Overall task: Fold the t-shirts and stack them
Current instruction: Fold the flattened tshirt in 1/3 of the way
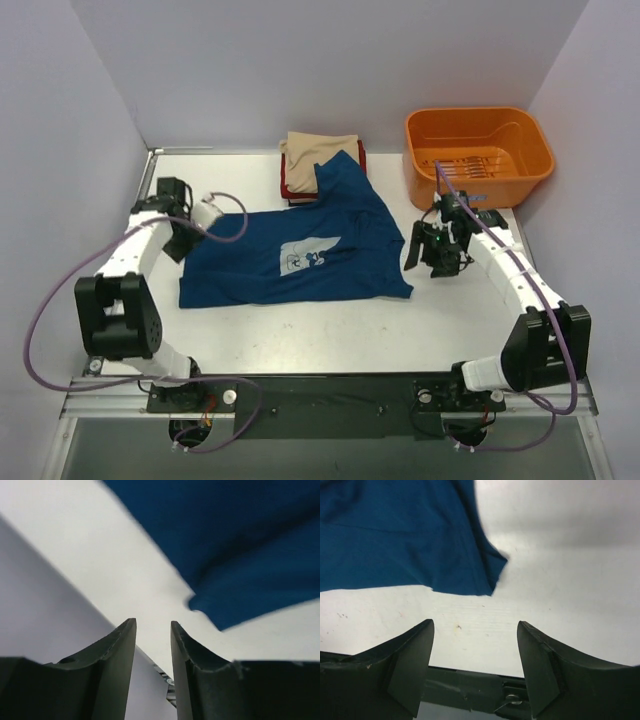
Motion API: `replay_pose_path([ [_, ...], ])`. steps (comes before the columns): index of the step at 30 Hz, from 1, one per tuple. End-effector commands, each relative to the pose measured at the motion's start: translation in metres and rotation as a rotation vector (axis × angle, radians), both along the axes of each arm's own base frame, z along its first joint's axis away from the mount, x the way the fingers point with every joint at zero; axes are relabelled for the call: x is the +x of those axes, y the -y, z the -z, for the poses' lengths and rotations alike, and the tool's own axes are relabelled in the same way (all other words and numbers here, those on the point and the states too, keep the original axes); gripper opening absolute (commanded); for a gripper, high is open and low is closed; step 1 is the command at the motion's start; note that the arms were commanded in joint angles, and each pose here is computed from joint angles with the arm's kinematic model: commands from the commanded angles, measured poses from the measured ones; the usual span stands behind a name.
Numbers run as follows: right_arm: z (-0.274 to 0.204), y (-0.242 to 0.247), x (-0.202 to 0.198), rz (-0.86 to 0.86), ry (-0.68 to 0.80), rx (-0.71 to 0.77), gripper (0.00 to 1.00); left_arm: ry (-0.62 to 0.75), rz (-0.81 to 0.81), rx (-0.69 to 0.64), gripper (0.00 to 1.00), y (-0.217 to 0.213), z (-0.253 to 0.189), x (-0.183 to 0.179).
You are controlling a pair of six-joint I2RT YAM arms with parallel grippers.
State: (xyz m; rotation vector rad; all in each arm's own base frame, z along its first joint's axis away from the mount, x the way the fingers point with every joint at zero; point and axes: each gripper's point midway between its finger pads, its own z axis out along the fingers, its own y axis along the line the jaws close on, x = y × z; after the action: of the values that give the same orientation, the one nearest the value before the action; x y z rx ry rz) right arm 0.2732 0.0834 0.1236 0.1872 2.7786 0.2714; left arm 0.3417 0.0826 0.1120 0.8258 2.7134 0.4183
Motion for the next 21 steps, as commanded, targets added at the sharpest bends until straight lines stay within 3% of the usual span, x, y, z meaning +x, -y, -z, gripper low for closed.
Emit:
replay_pose_path([
  [1,0.028,-0.002,-0.025,0.092,-0.065,0.190,0.62,-0.112,0.440,-0.040,0.48,0.065,0.022,-0.065],
  [4,0.039,-0.007,-0.019,0.092,-0.041,0.232,0.61,-0.061,0.522,0.019,0.68,0.068,0.034,-0.067],
  [6,0.052,-0.012,-0.020,0.103,-0.075,0.263,0.61,-0.061,0.531,0.034,0.74,0.066,0.046,-0.065],
  [16,0.108,-0.010,-0.033,0.163,-0.224,0.279,0.59,-0.095,0.521,0.065,0.77,0.062,0.093,-0.055],
  [18,0.114,-0.012,-0.035,0.165,-0.245,0.290,0.52,-0.105,0.511,0.080,0.72,0.058,0.100,-0.058],
  [20,0.117,-0.016,-0.039,0.167,-0.267,0.310,0.36,-0.126,0.505,0.078,0.48,0.057,0.104,-0.063],
  [21,0.118,-0.015,-0.040,0.173,-0.269,0.311,0.28,-0.125,0.499,0.077,0.28,0.057,0.104,-0.064],
])
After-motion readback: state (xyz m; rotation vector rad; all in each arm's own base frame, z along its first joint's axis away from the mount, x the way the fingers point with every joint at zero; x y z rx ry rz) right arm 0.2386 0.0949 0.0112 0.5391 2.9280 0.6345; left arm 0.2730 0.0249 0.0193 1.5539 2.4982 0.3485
